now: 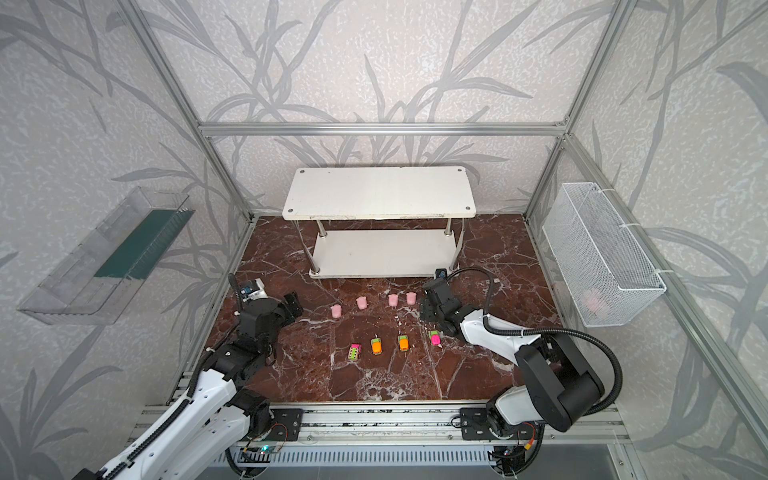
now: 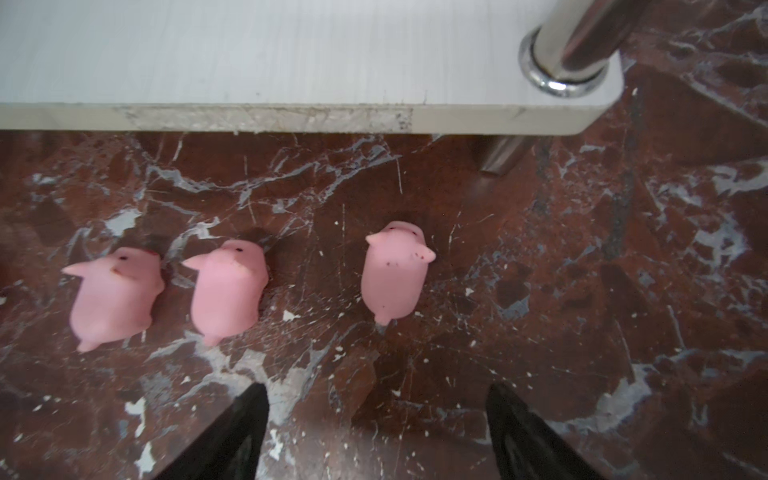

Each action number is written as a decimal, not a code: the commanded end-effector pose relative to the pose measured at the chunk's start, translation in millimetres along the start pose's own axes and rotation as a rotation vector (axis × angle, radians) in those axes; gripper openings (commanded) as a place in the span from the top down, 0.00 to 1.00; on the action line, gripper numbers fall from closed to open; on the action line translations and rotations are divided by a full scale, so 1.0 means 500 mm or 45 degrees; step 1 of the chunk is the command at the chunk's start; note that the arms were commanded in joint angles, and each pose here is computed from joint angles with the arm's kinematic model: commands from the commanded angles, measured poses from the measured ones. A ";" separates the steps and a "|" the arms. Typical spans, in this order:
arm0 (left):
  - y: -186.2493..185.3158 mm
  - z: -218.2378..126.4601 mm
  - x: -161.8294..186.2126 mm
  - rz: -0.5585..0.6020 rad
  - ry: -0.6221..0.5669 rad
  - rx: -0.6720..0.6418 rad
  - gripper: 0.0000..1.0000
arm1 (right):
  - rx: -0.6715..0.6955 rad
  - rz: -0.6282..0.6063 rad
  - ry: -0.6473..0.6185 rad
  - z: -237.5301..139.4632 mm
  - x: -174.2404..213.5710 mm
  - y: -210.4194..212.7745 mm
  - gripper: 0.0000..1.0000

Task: Place and organize the plastic toys onto the shelf
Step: 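Move the right gripper toward the pink pigs while the left arm lifts, then lower the right gripper onto the nearest pink pig and close it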

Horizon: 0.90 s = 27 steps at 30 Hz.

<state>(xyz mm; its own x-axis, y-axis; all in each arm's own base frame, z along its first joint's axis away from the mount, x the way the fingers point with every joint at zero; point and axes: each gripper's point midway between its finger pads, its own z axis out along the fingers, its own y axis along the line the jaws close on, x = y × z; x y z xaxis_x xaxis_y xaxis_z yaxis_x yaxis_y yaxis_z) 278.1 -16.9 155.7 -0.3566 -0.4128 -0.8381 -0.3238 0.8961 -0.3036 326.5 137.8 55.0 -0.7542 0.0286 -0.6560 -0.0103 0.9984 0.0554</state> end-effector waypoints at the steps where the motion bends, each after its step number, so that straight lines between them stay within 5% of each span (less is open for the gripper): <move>1: 0.008 0.001 0.000 -0.009 -0.022 -0.020 0.07 | 0.038 0.079 -0.058 0.012 -0.035 -0.005 0.19; 27: 0.004 0.011 0.003 0.011 -0.018 -0.027 0.06 | 0.133 0.125 -0.045 0.091 -0.065 -0.015 0.33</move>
<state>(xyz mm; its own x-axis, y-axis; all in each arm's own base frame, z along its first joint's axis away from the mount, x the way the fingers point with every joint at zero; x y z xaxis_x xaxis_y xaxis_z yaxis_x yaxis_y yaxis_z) 282.8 -18.0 154.7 -0.3536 -0.4067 -0.8424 -0.3221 0.8984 -0.2985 370.6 131.3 36.4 -0.7413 0.1168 -0.6609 0.1163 0.9922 0.0449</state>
